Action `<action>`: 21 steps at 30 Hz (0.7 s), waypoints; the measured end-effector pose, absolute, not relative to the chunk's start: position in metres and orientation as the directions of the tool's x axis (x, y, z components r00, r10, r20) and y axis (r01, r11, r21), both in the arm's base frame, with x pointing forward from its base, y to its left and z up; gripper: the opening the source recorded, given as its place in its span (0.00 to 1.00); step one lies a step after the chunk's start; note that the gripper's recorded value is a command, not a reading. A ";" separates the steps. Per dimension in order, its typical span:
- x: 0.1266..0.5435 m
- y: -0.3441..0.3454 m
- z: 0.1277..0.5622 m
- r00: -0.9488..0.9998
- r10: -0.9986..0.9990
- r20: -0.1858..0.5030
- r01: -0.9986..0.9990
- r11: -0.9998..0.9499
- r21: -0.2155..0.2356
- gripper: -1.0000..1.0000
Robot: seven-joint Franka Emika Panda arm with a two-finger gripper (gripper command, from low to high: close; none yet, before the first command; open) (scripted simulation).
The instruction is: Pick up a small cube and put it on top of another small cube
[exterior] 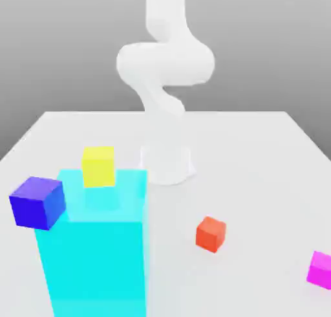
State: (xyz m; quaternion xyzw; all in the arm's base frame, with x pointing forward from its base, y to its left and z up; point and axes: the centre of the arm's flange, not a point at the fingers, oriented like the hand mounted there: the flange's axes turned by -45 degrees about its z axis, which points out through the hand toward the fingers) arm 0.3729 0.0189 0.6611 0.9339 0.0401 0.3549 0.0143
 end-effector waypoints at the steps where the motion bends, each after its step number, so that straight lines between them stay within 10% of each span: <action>1: 0.384 0.027 0.636 0.764 0.132 0.632 0.104 -0.991 0.082 0.50; 10: 0.407 0.080 0.411 0.800 0.510 0.316 0.478 -0.860 0.178 0.50; 21: 0.310 0.107 0.187 0.554 0.832 0.007 0.832 -0.554 0.009 0.50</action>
